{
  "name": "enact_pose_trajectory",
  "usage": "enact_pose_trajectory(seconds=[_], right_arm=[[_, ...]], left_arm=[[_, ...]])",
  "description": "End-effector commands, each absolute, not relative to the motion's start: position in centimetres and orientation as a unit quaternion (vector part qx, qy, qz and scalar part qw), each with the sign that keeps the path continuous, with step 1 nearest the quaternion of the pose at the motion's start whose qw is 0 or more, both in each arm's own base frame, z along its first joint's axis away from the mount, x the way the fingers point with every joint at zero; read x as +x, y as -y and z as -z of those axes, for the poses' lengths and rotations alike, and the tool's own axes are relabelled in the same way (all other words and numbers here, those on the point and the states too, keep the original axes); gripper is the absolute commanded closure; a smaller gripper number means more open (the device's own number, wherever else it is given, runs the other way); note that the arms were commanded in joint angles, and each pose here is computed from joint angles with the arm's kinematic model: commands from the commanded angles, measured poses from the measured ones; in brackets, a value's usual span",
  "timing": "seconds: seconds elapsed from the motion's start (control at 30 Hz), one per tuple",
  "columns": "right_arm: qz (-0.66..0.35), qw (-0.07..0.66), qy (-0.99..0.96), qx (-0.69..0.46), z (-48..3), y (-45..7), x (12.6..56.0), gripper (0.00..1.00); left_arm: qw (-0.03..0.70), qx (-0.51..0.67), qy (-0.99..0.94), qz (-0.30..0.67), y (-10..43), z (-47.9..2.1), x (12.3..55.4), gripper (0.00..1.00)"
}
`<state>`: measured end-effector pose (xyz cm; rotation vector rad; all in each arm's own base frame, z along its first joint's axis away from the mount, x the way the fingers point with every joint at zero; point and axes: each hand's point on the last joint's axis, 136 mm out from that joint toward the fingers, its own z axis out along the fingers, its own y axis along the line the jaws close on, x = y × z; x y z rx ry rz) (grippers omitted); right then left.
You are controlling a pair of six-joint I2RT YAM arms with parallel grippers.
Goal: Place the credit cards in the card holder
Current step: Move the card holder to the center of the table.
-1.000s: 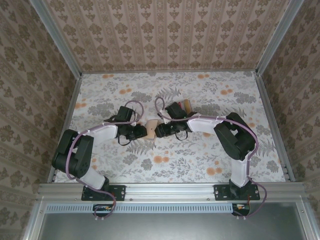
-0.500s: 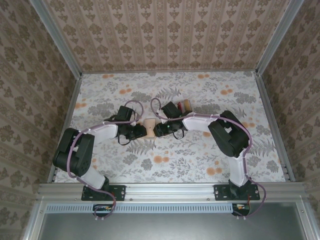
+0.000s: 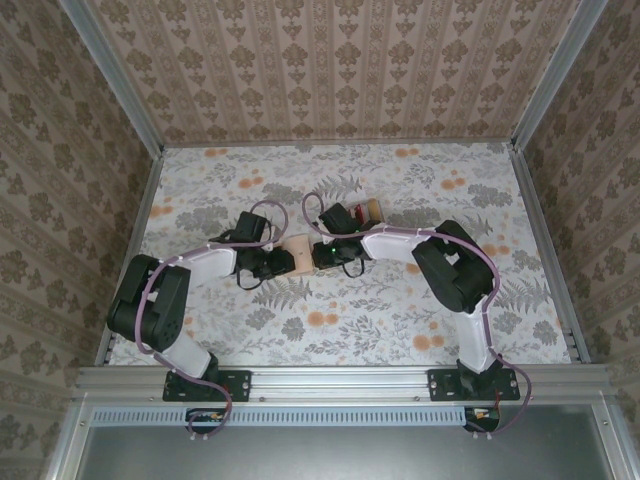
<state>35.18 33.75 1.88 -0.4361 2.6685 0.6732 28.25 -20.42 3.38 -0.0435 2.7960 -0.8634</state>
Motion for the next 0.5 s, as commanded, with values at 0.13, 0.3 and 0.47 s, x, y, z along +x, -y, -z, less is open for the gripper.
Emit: enact_pose_trajectory(seconds=[0.13, 0.3, 0.47], right_arm=[[-0.233, 0.188, -0.946, -0.125, -0.2, -33.1, 34.9, 0.99], [-0.248, 0.193, -0.943, -0.106, -1.1, -31.6, 33.7, 1.00], [-0.260, 0.186, -0.942, -0.099, -1.8, -30.4, 31.6, 1.00]], left_arm=[[0.098, -0.015, -0.954, 0.282, 19.7, -2.5, 27.5, 0.74], [0.098, -0.020, -0.954, 0.282, 19.4, -2.4, 27.3, 0.74], [0.094, -0.028, -0.953, 0.287, 19.1, -2.2, 26.3, 0.74]])
